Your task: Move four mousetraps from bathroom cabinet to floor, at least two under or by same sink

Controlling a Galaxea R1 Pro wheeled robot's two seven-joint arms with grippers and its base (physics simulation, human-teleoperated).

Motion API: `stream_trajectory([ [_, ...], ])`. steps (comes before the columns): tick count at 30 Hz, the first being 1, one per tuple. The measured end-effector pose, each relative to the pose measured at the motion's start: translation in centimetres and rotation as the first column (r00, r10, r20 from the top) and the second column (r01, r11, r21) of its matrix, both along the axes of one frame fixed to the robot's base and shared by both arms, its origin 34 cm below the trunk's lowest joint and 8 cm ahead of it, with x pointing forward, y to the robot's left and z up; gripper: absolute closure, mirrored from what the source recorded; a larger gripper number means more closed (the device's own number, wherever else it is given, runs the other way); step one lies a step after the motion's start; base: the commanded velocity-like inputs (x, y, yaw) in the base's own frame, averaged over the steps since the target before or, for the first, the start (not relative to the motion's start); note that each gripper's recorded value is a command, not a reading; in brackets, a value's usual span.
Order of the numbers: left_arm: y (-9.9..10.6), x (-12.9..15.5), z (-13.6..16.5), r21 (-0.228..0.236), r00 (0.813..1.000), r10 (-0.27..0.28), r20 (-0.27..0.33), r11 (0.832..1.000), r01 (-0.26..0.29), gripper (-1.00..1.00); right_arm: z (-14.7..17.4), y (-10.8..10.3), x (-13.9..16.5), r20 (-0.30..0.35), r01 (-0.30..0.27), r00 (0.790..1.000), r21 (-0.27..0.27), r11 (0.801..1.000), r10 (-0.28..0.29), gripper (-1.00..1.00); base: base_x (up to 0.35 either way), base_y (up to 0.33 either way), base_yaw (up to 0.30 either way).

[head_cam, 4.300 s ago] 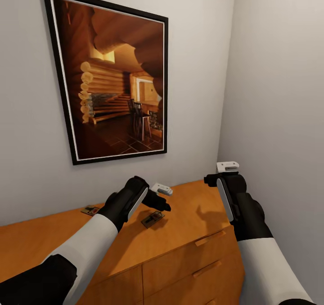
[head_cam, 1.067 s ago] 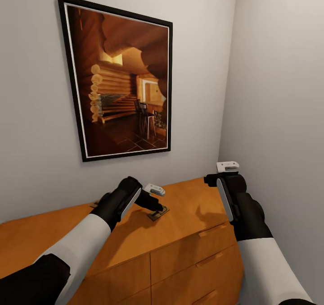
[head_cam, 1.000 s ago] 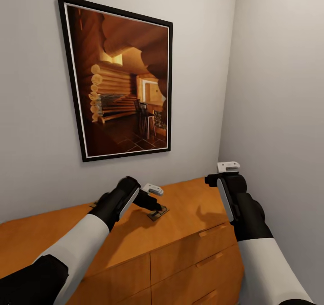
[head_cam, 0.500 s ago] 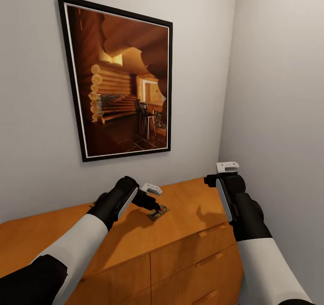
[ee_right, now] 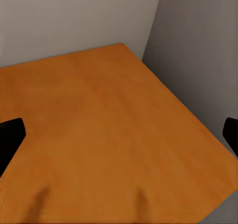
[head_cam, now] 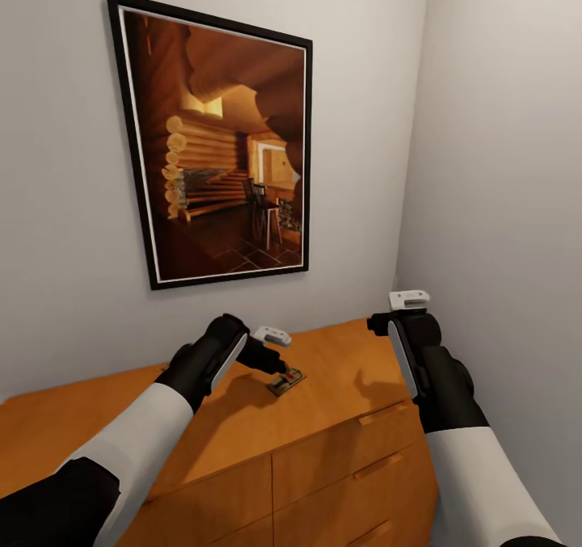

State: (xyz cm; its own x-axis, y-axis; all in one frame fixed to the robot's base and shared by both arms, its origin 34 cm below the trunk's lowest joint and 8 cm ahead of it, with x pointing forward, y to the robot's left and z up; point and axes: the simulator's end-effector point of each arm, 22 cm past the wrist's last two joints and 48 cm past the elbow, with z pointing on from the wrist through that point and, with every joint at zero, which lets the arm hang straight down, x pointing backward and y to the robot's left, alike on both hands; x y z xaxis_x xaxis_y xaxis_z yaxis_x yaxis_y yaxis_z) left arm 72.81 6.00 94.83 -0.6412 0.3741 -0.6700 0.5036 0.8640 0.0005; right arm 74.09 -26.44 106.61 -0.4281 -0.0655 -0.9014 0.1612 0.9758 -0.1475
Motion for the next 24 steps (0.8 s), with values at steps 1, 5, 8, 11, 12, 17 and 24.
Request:
stream_trajectory([
  [1, -0.04, 0.02, 0.11, -0.001, 1.000, -0.001, 0.003, 1.000, 0.001, -1.00, -0.01, -0.01, 0.00, 0.000, 0.000, 1.000, 0.000, 1.000, 0.000, -1.00, 0.000, 0.000, 0.183],
  [5, -0.13, 0.05, 0.37, -0.004, 1.000, -0.002, 0.009, 1.000, 0.003, -1.00, 0.01, -0.09, 0.00, 0.000, 0.001, 1.000, -0.001, 1.000, -0.001, -1.00, 0.000, 0.000, 0.202],
  [8, -0.17, 0.07, 0.50, -0.005, 1.000, -0.003, 0.012, 1.000, 0.003, -1.00, 0.01, -0.20, -0.01, 0.000, 0.003, 1.000, -0.001, 1.000, -0.003, -1.00, 0.000, 0.000, 0.148],
  [11, -0.19, 0.08, 0.55, -0.005, 1.000, -0.004, 0.013, 1.000, 0.004, -1.00, 0.02, -0.24, -0.01, 0.000, 0.004, 1.000, -0.001, 1.000, -0.004, -1.00, 0.000, 0.000, 0.095],
  [12, -0.20, 0.08, 0.56, -0.005, 1.000, -0.004, 0.013, 1.000, 0.004, -1.00, 0.00, -0.26, -0.01, 0.000, 0.004, 1.000, -0.002, 1.000, -0.004, -1.00, 0.000, 0.000, 0.060],
  [17, -0.24, 0.07, 0.58, -0.005, 1.000, -0.005, 0.014, 1.000, 0.005, -1.00, -0.03, -0.25, 0.00, -0.001, 0.003, 1.000, -0.001, 1.000, -0.003, -1.00, 0.000, 0.000, 0.032],
  [24, -0.32, 0.04, 0.57, -0.004, 1.000, -0.006, 0.015, 1.000, 0.007, -1.00, -0.04, -0.34, -0.01, -0.001, 0.005, 1.000, -0.002, 1.000, -0.005, -1.00, 0.000, 0.000, 0.010],
])
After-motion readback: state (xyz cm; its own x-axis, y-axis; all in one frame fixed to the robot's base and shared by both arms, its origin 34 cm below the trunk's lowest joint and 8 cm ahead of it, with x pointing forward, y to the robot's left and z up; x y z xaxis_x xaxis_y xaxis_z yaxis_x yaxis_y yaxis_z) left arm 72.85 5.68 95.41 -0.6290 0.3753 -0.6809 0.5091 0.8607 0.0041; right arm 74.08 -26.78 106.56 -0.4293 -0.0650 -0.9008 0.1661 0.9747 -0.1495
